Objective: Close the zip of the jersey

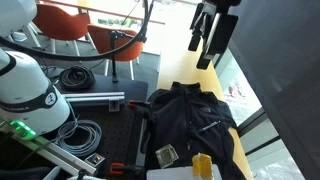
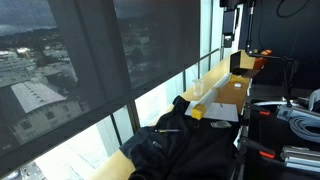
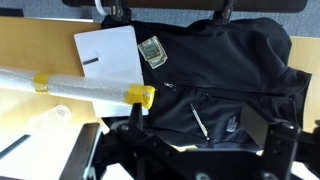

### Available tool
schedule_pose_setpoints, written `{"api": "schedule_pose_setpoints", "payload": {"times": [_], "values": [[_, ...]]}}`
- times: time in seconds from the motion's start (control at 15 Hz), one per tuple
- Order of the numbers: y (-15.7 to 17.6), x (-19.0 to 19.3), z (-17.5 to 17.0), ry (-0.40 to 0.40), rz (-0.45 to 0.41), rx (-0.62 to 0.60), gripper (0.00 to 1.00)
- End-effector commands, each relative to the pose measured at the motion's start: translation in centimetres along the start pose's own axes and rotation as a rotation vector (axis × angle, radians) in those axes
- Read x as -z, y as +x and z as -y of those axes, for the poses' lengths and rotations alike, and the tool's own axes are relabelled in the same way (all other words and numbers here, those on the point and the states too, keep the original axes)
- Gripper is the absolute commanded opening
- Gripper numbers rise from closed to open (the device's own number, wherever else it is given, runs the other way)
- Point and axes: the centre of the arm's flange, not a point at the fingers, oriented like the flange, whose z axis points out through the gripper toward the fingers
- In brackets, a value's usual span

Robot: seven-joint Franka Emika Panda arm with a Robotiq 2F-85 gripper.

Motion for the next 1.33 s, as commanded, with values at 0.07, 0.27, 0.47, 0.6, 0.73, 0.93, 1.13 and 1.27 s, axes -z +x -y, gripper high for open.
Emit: {"api": "schedule_pose_setpoints", "payload": {"times": [0.07,0.27,0.47,0.6,0.73,0.93,1.13,1.27], "values": [[0.0,0.0,0.0,0.0,0.0,0.0,1.0],[0.0,0.0,0.0,0.0,0.0,0.0,1.0],[0.0,0.0,0.0,0.0,0.0,0.0,1.0],[0.0,0.0,0.0,0.0,0.0,0.0,1.0],[1.0,-1.2,0.3,0.012,-0.022,0.026,1.0],[3.0,-3.2,0.9,0.046,-0.085,0.048,1.0],[5.5,-5.9,1.6,0.086,-0.162,0.07,1.0],[7.0,-8.1,2.3,0.12,-0.189,0.082,1.0]]}}
